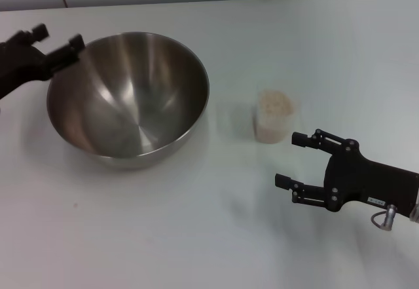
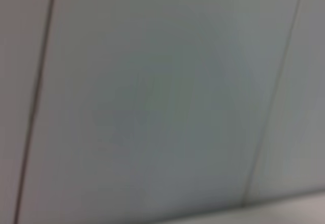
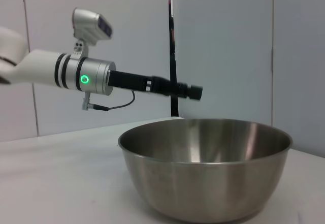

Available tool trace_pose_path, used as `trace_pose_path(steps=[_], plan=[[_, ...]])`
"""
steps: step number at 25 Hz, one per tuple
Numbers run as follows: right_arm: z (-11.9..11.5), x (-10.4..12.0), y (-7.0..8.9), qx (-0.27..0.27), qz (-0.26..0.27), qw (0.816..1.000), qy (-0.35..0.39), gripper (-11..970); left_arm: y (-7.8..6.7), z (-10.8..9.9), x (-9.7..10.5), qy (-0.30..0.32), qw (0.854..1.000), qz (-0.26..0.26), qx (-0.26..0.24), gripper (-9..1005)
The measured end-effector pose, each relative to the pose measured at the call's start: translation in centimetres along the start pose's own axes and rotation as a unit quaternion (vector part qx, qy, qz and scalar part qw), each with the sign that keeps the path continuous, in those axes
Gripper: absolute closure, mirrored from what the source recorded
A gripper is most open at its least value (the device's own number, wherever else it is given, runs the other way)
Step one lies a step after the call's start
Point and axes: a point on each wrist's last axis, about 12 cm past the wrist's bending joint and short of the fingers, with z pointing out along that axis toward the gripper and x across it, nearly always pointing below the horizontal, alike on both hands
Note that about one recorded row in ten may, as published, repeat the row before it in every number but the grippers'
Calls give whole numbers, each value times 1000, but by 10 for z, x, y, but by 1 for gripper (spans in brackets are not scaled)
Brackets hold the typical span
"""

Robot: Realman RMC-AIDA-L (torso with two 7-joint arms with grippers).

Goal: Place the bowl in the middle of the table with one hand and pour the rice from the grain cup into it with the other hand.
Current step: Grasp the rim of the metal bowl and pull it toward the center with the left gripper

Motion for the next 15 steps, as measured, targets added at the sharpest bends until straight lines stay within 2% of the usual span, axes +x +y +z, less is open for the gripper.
trace_pose_path(steps=[4,7,11,15], plan=[[-1,0,0,0,-1,1000,0,137,2,2,-10,82,997,12,12,137],[-1,0,0,0,-1,1000,0,137,3,6,-12,153,988,12,14,138],[-1,0,0,0,-1,1000,0,138,5,12,-17,197,980,14,7,138],[-1,0,0,0,0,1000,0,138,5,17,-25,211,977,20,4,139]])
